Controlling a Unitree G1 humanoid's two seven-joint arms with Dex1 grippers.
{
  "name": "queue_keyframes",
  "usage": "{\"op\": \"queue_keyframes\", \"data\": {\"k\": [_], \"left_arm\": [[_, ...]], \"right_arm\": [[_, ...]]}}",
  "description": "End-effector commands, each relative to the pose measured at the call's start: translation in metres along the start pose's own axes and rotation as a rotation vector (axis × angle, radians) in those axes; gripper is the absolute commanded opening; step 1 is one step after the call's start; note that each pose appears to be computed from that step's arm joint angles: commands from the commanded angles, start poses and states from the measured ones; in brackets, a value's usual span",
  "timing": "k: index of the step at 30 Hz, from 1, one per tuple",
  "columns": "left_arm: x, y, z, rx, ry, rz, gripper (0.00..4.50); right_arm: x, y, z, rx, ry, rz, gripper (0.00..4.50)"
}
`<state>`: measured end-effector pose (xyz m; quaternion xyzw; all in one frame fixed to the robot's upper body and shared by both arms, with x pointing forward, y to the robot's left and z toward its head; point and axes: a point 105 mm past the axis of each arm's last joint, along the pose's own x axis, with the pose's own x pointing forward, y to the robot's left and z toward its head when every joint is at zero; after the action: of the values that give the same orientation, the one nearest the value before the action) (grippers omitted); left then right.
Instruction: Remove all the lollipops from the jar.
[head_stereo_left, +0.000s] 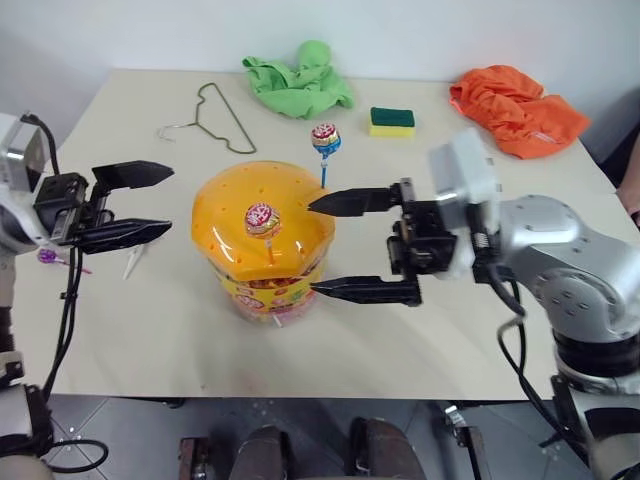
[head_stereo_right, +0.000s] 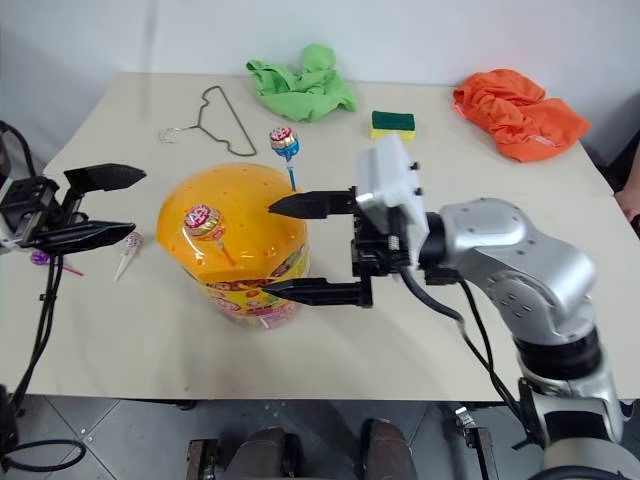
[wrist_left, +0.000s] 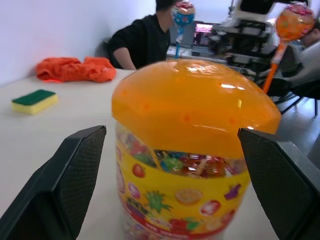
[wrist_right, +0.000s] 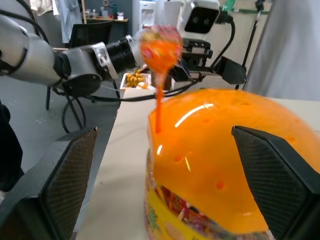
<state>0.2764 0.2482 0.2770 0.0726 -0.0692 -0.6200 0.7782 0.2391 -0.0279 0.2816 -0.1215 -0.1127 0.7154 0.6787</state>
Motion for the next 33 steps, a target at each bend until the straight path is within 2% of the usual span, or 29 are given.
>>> {"op": "queue_keyframes", "data": {"k": [1,7,9,12,21,29,33], "left_arm": [[-0.001,-0.021,0.008,0.036,0.002,-0.15,4.49],[-0.005,-0.029,0.003,0.02,0.021,-0.166,4.49],[-0.006,-0.029,0.002,0.026,0.027,-0.163,4.5],[-0.005,-0.03,-0.001,0.032,0.03,-0.166,4.5],[0.001,-0.031,-0.002,0.049,-0.006,-0.184,4.5],[0.004,-0.031,0.001,0.053,-0.046,-0.2,4.5],[0.002,-0.031,0.001,0.049,-0.048,-0.192,4.5]], "right_arm": [[0.013,-0.002,0.003,-0.05,-0.009,0.051,4.5],[0.034,-0.006,0.009,-0.067,-0.052,0.121,4.5],[0.038,-0.006,0.012,-0.076,-0.063,0.14,4.1],[0.041,-0.003,0.016,-0.088,-0.087,0.177,3.23],[0.046,-0.004,0.018,-0.128,-0.092,0.197,0.05],[0.024,-0.003,0.058,-0.157,-0.292,0.237,0.02],[0.008,-0.007,0.067,-0.155,-0.311,0.213,0.02]]}}
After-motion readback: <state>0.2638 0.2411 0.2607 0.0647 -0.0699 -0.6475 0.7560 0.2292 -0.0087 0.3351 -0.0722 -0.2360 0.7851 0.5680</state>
